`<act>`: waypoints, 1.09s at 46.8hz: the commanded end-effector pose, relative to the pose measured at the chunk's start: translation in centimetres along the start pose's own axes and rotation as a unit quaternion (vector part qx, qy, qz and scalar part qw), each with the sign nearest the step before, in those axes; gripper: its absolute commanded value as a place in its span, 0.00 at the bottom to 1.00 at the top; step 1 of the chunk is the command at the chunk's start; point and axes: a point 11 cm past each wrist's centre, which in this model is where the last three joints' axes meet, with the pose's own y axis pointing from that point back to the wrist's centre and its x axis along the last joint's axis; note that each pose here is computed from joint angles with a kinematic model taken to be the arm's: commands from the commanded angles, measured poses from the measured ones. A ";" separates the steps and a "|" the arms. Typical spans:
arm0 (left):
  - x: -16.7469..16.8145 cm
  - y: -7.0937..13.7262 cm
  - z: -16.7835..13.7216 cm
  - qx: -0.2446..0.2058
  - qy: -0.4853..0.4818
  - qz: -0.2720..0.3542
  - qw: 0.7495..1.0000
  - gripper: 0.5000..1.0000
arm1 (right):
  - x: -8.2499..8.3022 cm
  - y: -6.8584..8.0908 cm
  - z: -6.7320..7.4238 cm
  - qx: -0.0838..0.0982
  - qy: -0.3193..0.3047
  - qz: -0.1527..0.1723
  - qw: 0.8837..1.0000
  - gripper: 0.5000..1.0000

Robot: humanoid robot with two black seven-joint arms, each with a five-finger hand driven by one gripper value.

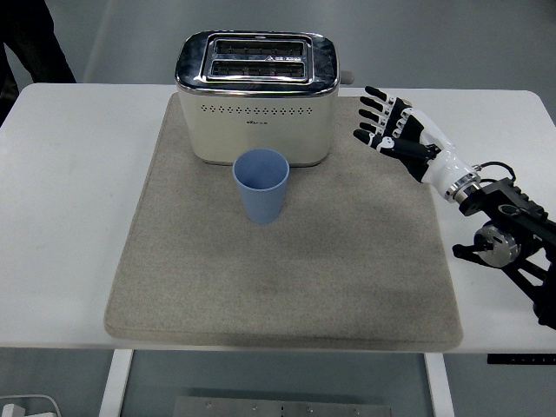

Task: Put the water cup in front of the bread machine

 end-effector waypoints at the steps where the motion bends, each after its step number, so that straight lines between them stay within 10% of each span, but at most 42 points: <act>1: 0.0 0.0 0.0 0.000 -0.001 0.000 1.000 1.00 | 1.2 -0.2 -1.3 0.009 0.001 0.013 1.000 0.85; 10: 0.0 0.0 0.0 0.000 -0.001 0.000 1.000 1.00 | 2.6 -0.7 -2.2 0.009 0.001 0.033 0.999 0.85; 24: 0.0 0.0 0.0 0.000 -0.002 0.000 1.000 1.00 | 4.2 -2.0 -1.5 -0.073 -0.021 0.050 0.996 0.85; 51: -0.4 0.0 0.1 -0.001 -0.002 -0.007 1.000 1.00 | 2.0 -5.9 -2.3 -0.079 -0.073 0.050 0.993 0.85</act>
